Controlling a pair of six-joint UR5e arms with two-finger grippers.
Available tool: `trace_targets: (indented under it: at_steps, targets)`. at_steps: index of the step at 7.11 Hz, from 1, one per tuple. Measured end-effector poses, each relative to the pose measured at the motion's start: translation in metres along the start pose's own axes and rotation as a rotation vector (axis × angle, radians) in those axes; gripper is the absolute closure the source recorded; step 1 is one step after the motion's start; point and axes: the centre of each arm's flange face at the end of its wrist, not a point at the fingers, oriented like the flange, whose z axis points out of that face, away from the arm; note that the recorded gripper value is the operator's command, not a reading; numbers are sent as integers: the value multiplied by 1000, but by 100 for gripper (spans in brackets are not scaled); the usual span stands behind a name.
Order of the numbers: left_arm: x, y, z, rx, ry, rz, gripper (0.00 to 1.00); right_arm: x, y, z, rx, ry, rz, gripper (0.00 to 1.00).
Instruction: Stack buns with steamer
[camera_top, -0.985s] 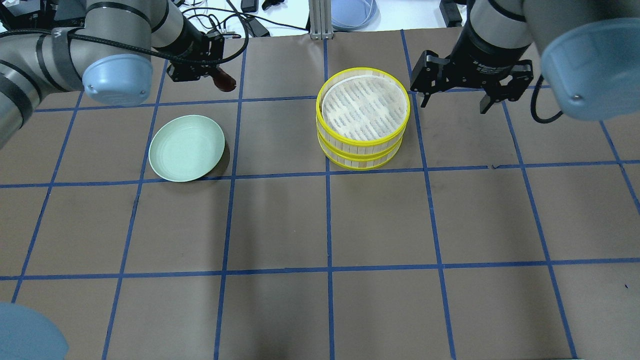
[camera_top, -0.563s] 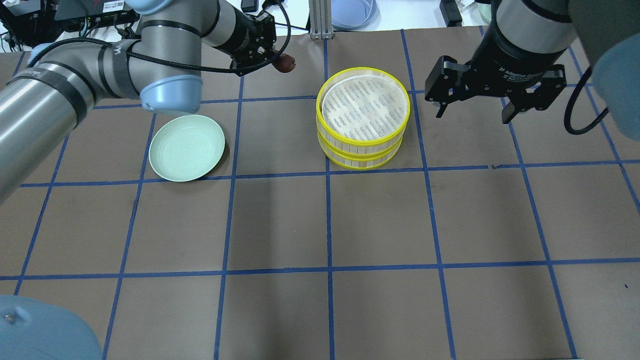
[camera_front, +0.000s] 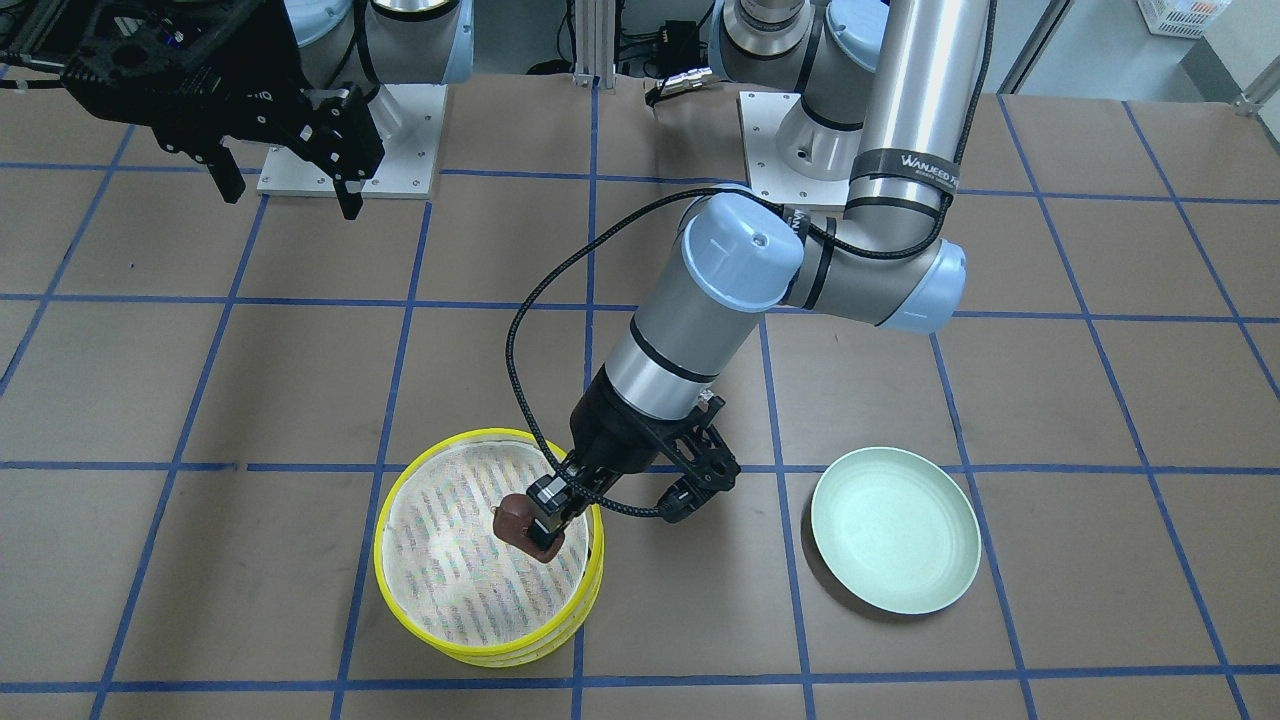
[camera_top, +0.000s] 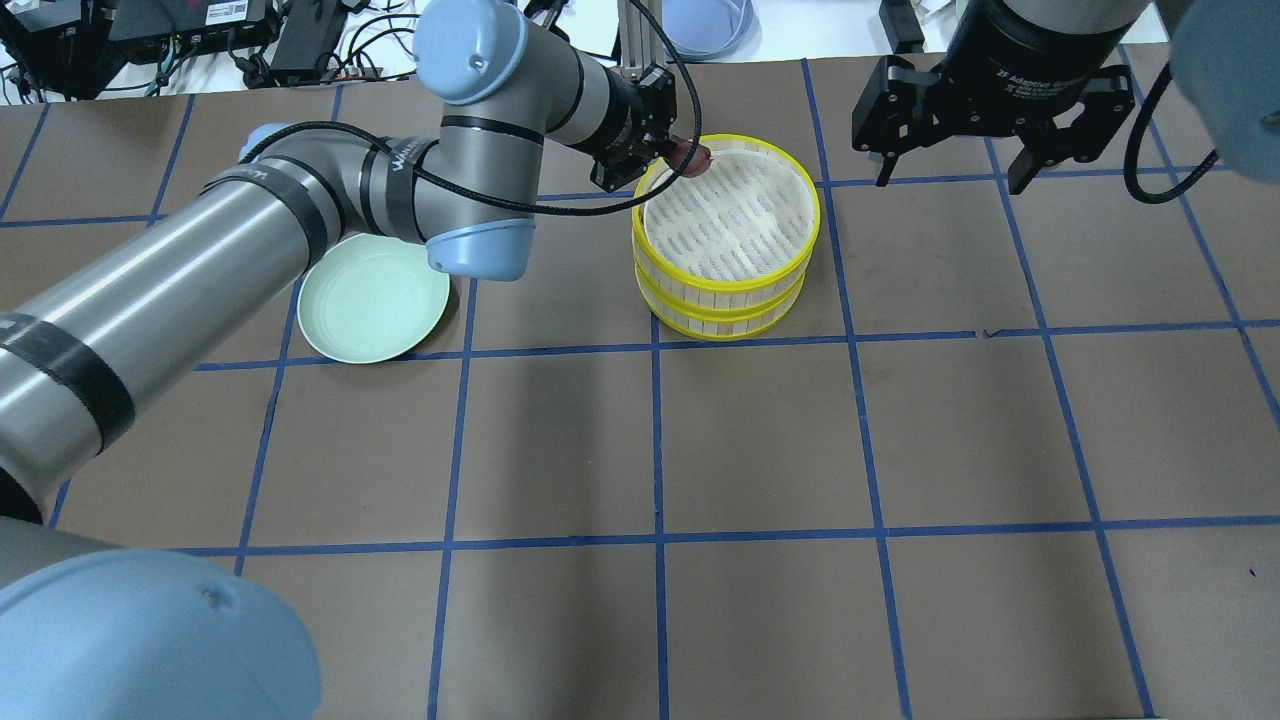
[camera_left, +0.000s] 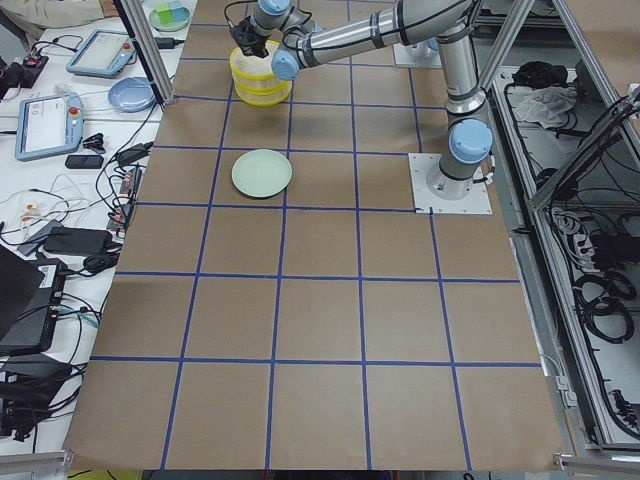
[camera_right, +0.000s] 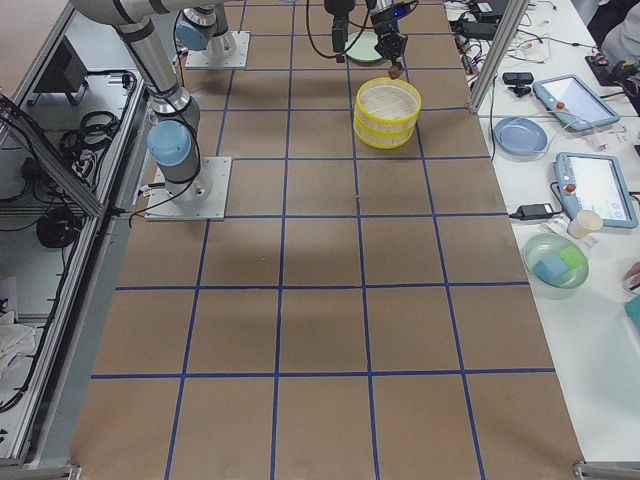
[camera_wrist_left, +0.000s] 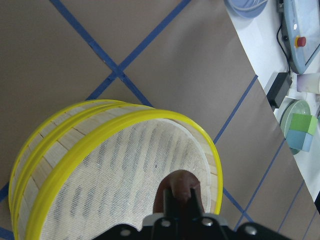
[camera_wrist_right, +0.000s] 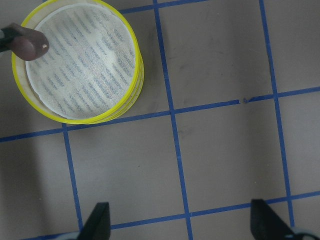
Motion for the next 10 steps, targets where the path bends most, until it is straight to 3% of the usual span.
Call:
trace_targets:
  at_steps: [1,4,6,8,10]
  targets:
    - [-1,6,11,-8,4,-9,0,-2,-6,7,-10,2,-1,0]
    - [9,21,7,-88,56,-70,0,-4,-14,19,-25,2,-2,0]
    - [13,0,-18,-82,65,60,0,-4,-14,20,-33,0,-6,0]
    - [-4,-40,-45,-78,-50,218,0,-4,-14,22,-42,3,-70,0]
    - [-34,-80,-88,-85,-259,444,0,-5,-20,30,-47,6,-147,0]
